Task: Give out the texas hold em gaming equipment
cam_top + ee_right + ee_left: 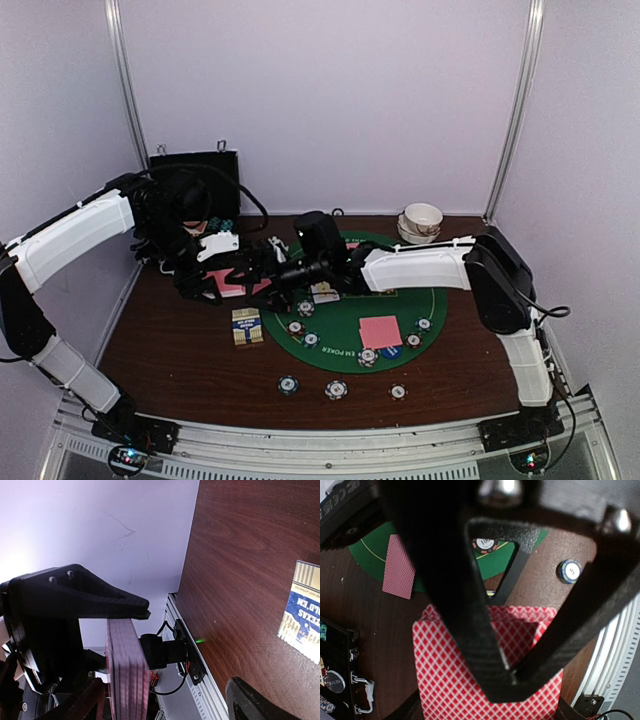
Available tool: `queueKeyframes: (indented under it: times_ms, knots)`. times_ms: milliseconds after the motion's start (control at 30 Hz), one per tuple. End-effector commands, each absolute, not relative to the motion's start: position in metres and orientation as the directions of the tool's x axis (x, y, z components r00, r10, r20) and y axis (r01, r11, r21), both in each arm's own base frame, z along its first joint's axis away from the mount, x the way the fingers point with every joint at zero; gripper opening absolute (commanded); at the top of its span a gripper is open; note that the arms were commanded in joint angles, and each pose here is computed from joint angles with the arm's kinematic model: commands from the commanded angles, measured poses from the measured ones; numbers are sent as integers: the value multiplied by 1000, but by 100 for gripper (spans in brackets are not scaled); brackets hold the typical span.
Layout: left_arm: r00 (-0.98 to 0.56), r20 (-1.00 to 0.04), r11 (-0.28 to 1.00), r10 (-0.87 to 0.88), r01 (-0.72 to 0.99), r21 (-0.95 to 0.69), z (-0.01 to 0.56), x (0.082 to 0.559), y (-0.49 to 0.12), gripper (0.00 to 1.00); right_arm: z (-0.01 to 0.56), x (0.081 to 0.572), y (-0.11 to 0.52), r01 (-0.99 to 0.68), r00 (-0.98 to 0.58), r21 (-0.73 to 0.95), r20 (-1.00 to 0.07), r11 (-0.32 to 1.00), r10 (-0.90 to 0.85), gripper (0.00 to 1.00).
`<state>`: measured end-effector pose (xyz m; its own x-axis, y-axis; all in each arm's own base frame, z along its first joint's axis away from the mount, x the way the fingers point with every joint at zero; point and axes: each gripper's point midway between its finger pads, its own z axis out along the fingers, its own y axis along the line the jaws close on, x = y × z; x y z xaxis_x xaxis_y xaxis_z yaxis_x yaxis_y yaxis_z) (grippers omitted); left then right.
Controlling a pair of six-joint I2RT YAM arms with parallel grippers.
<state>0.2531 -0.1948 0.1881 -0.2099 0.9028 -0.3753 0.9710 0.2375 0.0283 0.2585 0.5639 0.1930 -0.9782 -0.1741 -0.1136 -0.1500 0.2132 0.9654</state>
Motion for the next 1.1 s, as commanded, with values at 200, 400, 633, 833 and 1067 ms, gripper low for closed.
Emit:
queueKeyframes:
  times_ms: [200,400,633,833,1067]
  knots:
    - [-184,-431,230,883,971,57,204,259,-203,0,216,261,596,-135,-974,988,-118,79,-192,87]
    - [-182,-436,230,881,971,60,206,258,-203,0,200,262,594,-114,-975,986,-89,119,-202,82]
    - [-181,-442,233,878,970,64,209,258,-203,0,188,273,574,-134,-978,971,-98,196,-183,77]
    - [-179,-445,231,877,971,65,211,257,-203,0,185,283,555,-136,-982,965,-101,225,-159,72]
    - [-180,-439,231,880,971,66,210,258,-202,0,208,282,547,-161,-978,969,-131,189,-163,65]
